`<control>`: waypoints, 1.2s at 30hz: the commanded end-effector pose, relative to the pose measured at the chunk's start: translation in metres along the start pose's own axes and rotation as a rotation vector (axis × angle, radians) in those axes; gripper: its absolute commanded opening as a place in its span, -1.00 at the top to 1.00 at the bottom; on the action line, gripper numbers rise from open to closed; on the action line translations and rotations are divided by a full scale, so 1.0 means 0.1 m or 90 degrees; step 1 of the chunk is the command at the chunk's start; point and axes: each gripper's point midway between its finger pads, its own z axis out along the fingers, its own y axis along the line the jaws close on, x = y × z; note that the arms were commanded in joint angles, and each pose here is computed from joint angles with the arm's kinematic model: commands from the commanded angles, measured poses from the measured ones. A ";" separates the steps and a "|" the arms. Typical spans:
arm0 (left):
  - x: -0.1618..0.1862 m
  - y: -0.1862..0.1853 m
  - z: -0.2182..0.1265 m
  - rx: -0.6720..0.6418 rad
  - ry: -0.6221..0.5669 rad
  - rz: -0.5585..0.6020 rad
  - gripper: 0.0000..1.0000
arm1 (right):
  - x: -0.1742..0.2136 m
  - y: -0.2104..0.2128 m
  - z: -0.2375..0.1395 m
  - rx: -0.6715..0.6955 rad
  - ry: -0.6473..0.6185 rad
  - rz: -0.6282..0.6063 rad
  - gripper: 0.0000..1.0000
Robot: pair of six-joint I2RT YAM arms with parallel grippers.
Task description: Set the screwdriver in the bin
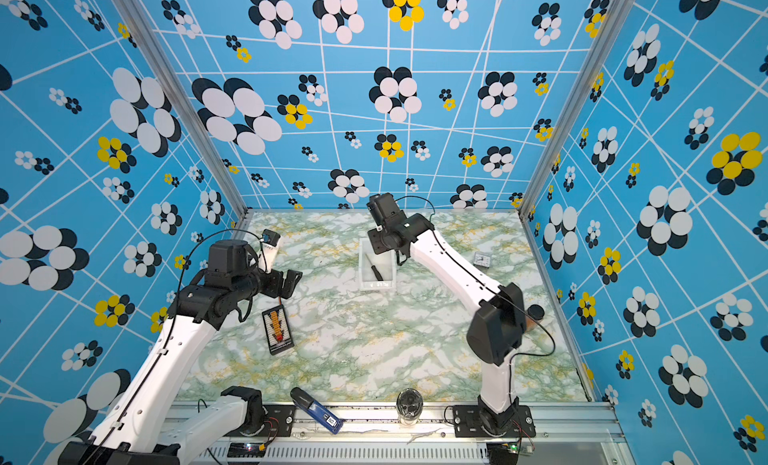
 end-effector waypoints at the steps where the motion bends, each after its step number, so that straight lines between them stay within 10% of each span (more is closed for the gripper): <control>1: 0.10 0.23 0.16 -0.076 0.008 -0.045 -0.98 | 0.01 -0.39 -0.15 0.044 -0.075 0.082 -0.47; 9: 0.37 0.61 0.39 -0.134 0.022 -0.129 -0.98 | 0.52 -1.20 -0.45 0.122 -0.122 0.183 -0.98; 36: 0.72 1.14 0.93 -0.177 -0.168 -0.259 -0.99 | 1.70 -2.30 -0.66 0.314 -0.240 0.284 -0.98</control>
